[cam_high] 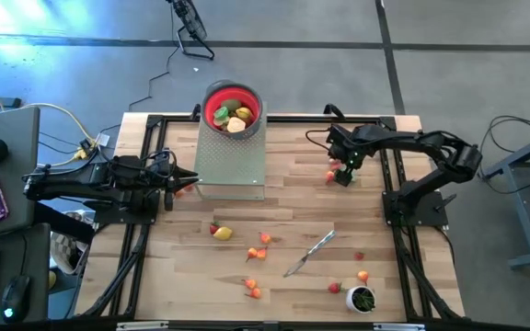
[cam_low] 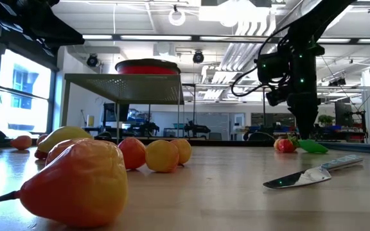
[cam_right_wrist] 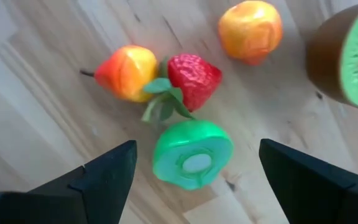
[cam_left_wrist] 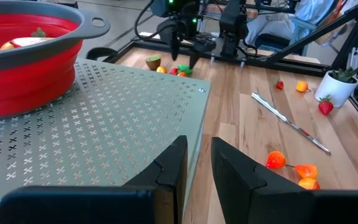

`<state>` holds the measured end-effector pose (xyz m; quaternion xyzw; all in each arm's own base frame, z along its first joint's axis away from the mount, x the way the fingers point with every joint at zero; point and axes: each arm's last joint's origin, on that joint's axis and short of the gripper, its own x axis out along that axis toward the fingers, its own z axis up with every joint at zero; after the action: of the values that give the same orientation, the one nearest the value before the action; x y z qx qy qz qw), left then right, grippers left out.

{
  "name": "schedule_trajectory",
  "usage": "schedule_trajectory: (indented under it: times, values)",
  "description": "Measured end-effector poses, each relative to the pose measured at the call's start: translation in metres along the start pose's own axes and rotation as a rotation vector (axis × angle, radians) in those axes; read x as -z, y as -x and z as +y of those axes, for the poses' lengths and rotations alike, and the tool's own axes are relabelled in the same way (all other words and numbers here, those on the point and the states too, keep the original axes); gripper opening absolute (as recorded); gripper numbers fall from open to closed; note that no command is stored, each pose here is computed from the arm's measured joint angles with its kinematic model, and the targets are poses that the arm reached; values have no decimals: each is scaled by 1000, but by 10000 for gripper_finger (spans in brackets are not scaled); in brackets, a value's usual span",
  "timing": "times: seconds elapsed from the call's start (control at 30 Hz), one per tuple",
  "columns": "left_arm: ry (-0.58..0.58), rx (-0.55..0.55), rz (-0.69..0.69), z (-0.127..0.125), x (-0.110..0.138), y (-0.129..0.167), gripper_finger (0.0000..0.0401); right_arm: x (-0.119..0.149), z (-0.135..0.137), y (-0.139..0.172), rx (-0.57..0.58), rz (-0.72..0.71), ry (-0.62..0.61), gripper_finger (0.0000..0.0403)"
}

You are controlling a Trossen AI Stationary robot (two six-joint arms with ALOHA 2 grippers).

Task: Pick & Place Fruit
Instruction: Put the green half pear into the red strainer on the shelf

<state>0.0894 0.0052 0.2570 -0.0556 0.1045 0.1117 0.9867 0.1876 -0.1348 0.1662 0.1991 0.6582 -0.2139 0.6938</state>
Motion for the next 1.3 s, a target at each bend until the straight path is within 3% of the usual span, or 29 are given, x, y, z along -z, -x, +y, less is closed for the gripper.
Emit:
schedule_trajectory:
  times: [0.37,0.63,0.9,1.3]
  values:
    - [1,0,0,0,0,0,67,0,-1,-1,-35,-2,-6,331]
    - [0,-1,5,0,0,0,67,18,0,-21,-26,62,-24,331]
    - [0,0,5,0,1,0,67,11,0,-23,-31,-28,-13,331]
    - [3,0,5,0,1,0,67,12,0,-23,-29,-19,-14,331]
